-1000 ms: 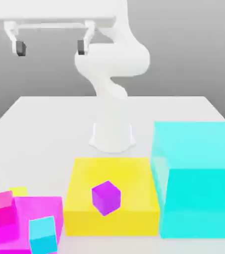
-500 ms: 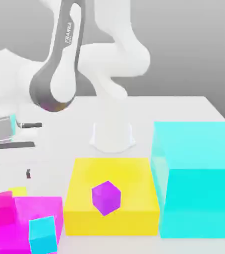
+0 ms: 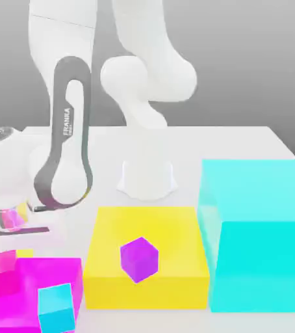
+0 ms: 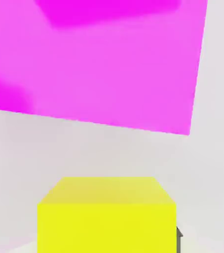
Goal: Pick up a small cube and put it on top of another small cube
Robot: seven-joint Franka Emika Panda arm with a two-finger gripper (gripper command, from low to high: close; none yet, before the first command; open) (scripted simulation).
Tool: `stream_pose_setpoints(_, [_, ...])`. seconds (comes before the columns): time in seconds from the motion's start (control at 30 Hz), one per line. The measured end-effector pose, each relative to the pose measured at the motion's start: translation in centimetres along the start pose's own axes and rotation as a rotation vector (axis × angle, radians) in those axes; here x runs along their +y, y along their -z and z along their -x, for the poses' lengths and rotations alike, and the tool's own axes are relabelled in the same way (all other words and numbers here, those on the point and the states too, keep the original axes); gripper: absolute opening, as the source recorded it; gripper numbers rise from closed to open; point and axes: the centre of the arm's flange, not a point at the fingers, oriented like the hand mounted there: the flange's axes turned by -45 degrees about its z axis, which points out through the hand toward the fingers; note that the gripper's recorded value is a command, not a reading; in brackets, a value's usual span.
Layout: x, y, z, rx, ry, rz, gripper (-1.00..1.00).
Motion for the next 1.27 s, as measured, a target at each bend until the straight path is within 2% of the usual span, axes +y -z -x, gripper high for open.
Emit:
stream_pose_setpoints(0.3, [-0.1, 6.4, -0.3, 0.018, 0.001, 0.011, -1.0])
stream_pose_setpoints(0.4, [0.3, 7.5, -1.1, 0.062, -0.013, 0.037, -1.0])
stream_pose_setpoints(0.53, [1.9, 11.3, -3.6, 0.178, -0.095, 0.064, -1.0])
stream_pose_setpoints(0.67, [0.6, 14.6, -9.0, 0.215, -0.095, 0.015, -1.0])
stream_pose_setpoints(0.83, [-3.2, 18.7, -15.5, 0.185, -0.063, -0.037, -1.0])
stream_pose_setpoints(1.0, [-8.7, 21.0, -20.2, 0.067, 0.0, -0.023, -1.0])
stream_pose_setpoints(1.07, [-10.1, 18.5, -20.6, 0.018, 0.041, -0.01, -1.0])
stream_pose_setpoints(1.13, [-10.4, 15.2, -20.7, 0.006, 0.049, -0.006, -1.0])
stream_pose_setpoints(1.17, [-10.4, 13.8, -20.7, 0.004, 0.05, -0.005, 1.0])
stream_pose_setpoints(1.27, [-10.4, 13.8, -20.7, 0.004, 0.05, -0.005, 1.0])
